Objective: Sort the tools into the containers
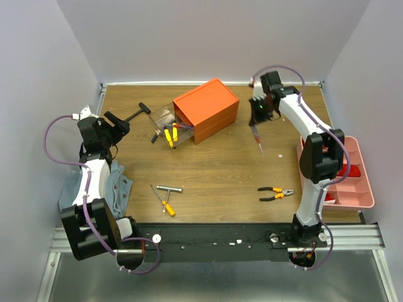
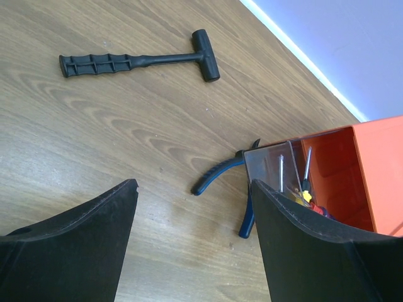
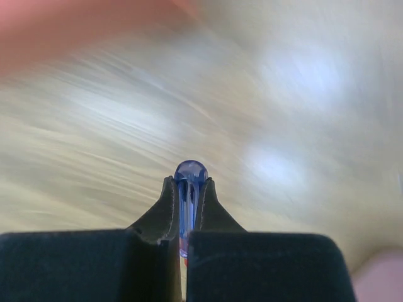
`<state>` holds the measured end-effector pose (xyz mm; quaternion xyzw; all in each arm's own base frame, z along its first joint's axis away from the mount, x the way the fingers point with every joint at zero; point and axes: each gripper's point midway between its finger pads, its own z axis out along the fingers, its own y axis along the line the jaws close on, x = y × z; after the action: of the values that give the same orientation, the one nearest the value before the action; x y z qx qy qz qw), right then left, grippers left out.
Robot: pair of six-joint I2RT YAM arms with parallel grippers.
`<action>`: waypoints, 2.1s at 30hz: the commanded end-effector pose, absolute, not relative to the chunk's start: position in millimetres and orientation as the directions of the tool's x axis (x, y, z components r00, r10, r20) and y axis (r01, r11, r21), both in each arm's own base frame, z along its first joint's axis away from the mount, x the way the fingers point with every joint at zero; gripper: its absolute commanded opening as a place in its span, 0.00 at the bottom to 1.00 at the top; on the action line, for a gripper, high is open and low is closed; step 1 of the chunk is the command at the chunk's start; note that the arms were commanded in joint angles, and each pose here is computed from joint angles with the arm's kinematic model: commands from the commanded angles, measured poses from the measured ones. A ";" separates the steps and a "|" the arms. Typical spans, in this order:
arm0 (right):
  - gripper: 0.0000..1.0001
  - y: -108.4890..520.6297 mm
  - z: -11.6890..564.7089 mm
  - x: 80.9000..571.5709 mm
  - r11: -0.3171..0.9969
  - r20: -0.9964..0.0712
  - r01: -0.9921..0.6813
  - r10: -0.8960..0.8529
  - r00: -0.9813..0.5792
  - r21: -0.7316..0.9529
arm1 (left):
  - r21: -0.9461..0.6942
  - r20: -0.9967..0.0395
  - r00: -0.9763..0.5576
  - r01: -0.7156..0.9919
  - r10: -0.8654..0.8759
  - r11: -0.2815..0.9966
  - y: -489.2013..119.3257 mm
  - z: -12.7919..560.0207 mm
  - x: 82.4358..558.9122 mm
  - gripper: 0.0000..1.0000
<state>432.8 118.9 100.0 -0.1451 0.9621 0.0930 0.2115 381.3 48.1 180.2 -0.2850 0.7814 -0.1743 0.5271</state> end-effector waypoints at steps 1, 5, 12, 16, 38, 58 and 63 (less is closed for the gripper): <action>0.01 217.4 265.8 457.2 0.772 -0.768 -0.552 -0.135 -0.627 0.315 | -0.567 -0.737 -0.255 -0.270 -0.626 0.778 55.9 192.6 386.0 0.81; 0.01 270.0 312.8 460.4 0.649 -0.846 -0.682 -0.107 -0.522 0.339 | -0.559 -0.741 -0.260 -0.274 -0.620 0.783 57.0 191.4 386.0 0.81; 0.01 370.3 325.4 441.0 0.461 -0.861 -0.790 -0.098 -0.499 0.405 | -0.561 -0.735 -0.272 -0.272 -0.621 0.782 53.6 184.7 379.0 0.81; 0.01 416.9 316.3 432.7 0.377 -0.866 -0.826 -0.106 -0.489 0.420 | -0.546 -0.736 -0.295 -0.272 -0.609 0.792 51.2 176.1 372.2 0.81; 0.01 481.4 250.8 463.9 0.435 -0.847 -0.778 -0.062 -0.528 0.453 | -0.559 -0.702 -0.346 -0.274 -0.623 0.783 38.3 150.0 352.9 0.81; 0.56 395.5 271.6 341.4 0.274 -0.865 -0.941 -0.402 -0.301 0.201 | -0.617 -0.589 -0.442 -0.295 -0.677 0.730 3.9 144.7 332.4 0.80; 0.58 372.8 200.1 244.7 -0.062 -0.833 -0.995 -0.552 -0.034 0.082 | -0.622 -0.642 -0.352 -0.281 -0.681 0.731 13.1 159.5 339.8 0.80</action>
<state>329.3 382.1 264.9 -0.4651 0.7183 0.3670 0.3647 338.8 10.5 148.2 -0.2953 0.8133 -0.2065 0.4569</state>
